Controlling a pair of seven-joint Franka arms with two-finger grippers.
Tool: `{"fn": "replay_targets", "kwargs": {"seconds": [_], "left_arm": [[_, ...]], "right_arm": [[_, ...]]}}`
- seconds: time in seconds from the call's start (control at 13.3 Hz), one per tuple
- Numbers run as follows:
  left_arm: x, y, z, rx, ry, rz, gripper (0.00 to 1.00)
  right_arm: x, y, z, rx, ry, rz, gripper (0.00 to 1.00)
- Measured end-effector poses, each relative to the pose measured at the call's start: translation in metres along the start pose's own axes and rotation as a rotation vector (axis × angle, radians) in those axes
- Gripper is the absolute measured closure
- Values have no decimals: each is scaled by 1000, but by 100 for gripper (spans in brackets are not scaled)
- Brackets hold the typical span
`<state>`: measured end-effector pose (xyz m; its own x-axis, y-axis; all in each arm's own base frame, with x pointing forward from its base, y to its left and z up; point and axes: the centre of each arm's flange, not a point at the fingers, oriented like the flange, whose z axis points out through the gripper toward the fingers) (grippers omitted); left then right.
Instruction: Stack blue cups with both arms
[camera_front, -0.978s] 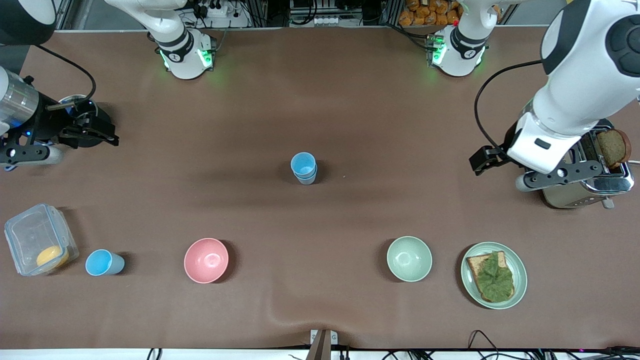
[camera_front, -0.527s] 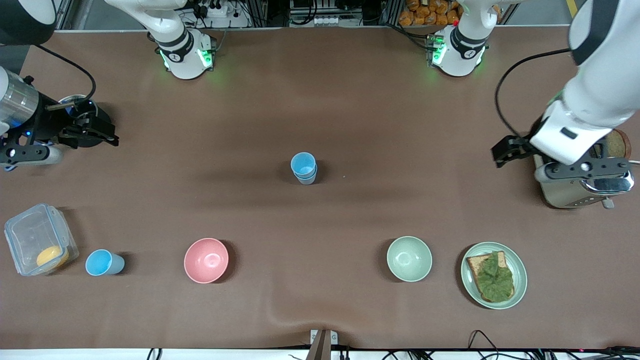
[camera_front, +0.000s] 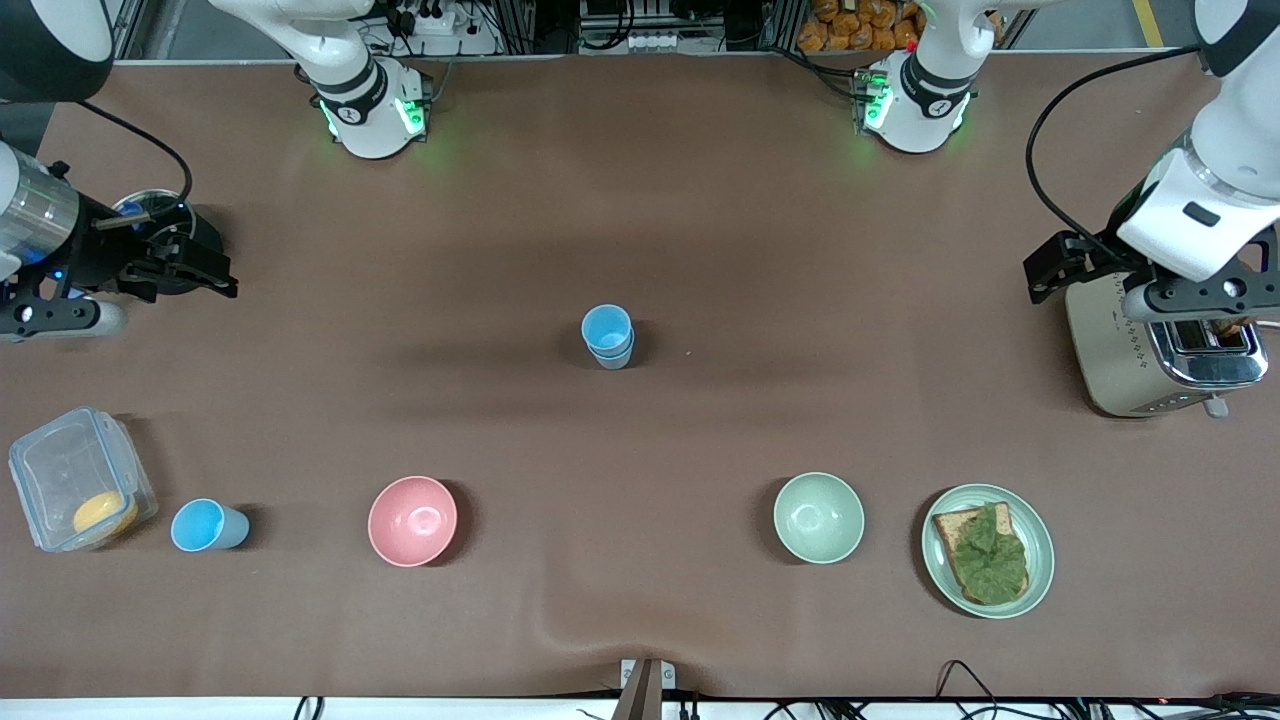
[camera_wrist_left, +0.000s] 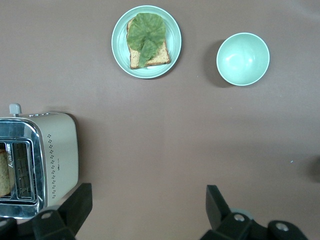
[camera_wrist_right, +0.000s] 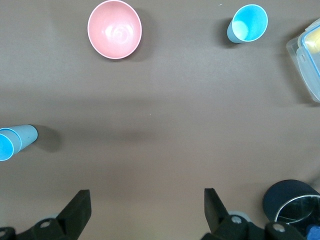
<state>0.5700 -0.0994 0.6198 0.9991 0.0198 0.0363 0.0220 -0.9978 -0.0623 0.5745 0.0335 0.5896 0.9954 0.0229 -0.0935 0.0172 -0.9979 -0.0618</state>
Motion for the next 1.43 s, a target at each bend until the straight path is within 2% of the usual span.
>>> {"fn": "replay_targets", "kwargs": {"seconds": [0.68,0.98,1.43], "left_arm": [[-9,-30,-8,-26,-35,-18,0],[-10,-25,-7,-68,-45,-17,0],[-10,-26,-5,-69,-48,-18,0]], "right_arm": [[-1,5,1,0,-10,9,0],[-1,5,1,0,-12,9,0],[-1,24,0,3,-11,-2,0]]}}
